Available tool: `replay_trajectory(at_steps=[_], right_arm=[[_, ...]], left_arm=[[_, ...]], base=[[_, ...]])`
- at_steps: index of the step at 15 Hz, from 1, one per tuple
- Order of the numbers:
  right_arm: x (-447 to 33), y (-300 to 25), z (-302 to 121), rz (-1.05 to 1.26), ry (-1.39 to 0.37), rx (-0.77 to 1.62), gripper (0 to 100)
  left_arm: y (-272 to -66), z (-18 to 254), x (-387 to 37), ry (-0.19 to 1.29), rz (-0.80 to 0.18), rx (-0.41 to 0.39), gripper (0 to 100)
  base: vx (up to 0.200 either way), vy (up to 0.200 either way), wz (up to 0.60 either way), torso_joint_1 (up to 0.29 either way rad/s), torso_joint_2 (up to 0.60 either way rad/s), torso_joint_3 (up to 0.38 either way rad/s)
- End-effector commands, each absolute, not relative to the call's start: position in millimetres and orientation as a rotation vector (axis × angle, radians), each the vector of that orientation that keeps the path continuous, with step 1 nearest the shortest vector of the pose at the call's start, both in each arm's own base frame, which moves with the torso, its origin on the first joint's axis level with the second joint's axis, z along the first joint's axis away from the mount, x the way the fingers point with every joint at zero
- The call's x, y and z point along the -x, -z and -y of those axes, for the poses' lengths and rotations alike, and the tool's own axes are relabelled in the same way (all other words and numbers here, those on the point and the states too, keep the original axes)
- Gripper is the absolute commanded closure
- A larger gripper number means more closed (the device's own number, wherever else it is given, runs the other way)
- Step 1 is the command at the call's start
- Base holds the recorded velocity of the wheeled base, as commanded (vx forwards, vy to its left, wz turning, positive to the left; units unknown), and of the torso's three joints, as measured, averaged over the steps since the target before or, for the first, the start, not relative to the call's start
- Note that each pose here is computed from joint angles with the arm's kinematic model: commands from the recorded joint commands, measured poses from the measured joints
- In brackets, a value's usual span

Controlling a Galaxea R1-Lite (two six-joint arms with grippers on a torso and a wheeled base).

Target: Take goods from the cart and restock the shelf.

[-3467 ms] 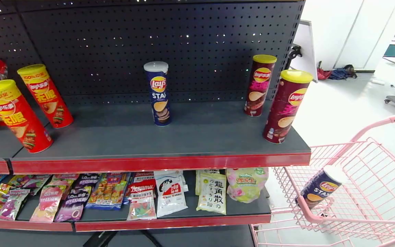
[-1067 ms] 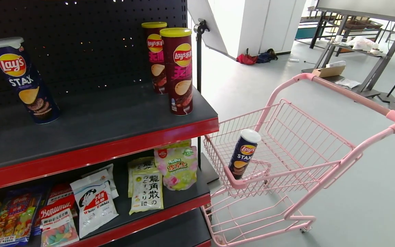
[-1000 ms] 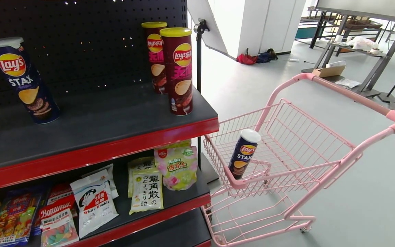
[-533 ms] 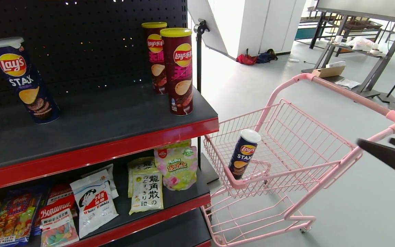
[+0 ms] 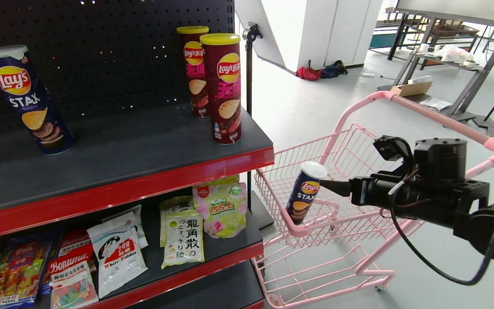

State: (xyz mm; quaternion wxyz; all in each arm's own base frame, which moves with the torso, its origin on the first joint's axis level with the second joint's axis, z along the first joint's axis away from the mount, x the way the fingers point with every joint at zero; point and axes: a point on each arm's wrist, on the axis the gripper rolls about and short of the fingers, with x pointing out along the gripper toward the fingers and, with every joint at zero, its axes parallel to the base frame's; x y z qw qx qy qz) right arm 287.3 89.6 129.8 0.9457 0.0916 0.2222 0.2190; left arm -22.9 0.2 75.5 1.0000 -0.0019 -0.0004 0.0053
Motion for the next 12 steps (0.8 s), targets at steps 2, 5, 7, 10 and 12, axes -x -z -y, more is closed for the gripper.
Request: replay_trajectory(at_steps=[2, 5, 7, 10, 12], right_arm=[[-306.3, -82.5, -96.6, -0.554, -0.431, -0.176, 0], [-323.5, -64.7, -100.7, -0.560, -0.403, -0.169, 0], [-337.9, -55.4, -104.7, -0.522, -0.395, -0.171, 0], [-355.9, -46.2, -110.3, -0.503, -0.387, -0.166, 0], [-369.8, -41.7, -113.7, -0.481, -0.354, -0.162, 0]], left_arm=[[-75.5, -0.1, 22.8, -0.012, 0.000, 0.003, 0], [-75.5, -0.1, 22.8, -0.012, 0.000, 0.005, 0], [-75.5, -0.1, 22.8, -0.012, 0.000, 0.005, 0], [-75.5, -0.2, 22.8, -0.011, 0.000, 0.005, 0], [-75.5, -0.1, 22.8, -0.012, 0.000, 0.005, 0]], base=[[0.000, 0.000, 0.00, 0.000, 0.00, 0.000], [0.000, 0.000, 0.00, 0.000, 0.00, 0.000], [0.000, 0.000, 0.00, 0.000, 0.00, 0.000], [0.000, 0.000, 0.00, 0.000, 0.00, 0.000], [0.000, 0.000, 0.00, 0.000, 0.00, 0.000]])
